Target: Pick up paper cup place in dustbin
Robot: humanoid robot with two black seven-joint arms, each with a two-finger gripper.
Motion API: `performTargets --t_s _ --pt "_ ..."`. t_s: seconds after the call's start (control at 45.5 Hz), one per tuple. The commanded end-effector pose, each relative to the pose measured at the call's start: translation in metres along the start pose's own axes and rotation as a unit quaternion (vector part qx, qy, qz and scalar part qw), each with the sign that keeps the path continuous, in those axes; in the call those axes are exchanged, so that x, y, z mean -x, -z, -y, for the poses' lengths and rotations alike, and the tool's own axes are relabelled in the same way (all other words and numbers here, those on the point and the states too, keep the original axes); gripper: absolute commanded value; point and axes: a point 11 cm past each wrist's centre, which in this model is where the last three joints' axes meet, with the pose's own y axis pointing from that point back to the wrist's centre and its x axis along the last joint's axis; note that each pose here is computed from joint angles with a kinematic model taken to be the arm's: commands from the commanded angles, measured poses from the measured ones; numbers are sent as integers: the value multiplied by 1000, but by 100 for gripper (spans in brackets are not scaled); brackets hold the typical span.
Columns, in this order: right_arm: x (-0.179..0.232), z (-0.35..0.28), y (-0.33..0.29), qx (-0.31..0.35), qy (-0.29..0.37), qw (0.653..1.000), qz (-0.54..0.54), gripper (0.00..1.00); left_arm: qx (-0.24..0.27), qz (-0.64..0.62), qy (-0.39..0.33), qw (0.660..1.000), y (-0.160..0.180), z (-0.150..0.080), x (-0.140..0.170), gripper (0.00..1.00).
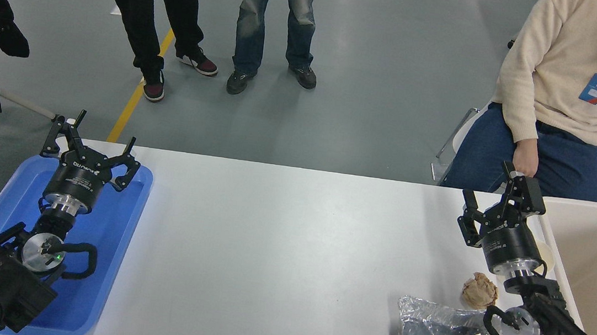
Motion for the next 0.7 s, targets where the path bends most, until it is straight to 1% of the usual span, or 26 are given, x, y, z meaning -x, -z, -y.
performTargets --t_s 0.0,0.11,0.264,0.374,0.462,0.571,0.681 --pt "-43 -4 25 57 18 995 -79 100 0 -1 0 1000 1 0 0 100" --pt "-51 0 41 86 51 984 -148 100 -1 -1 0 1000 1 0 0 100" --pt "-61 -11 36 162 103 950 -246 100 -1 -1 1 1000 1 1 1 100" --pt "-67 -12 42 202 136 918 -313 100 -1 -1 1 1000 1 1 1 100" --pt "-82 -23 47 242 152 887 -362 100 -1 -1 1 1000 1 1 1 100" --pt "-92 -19 71 261 164 855 -417 100 -1 -1 1 1000 1 1 1 100" --pt "-98 -27 81 301 189 822 -445 100 -1 -1 1 1000 1 1 1 100"
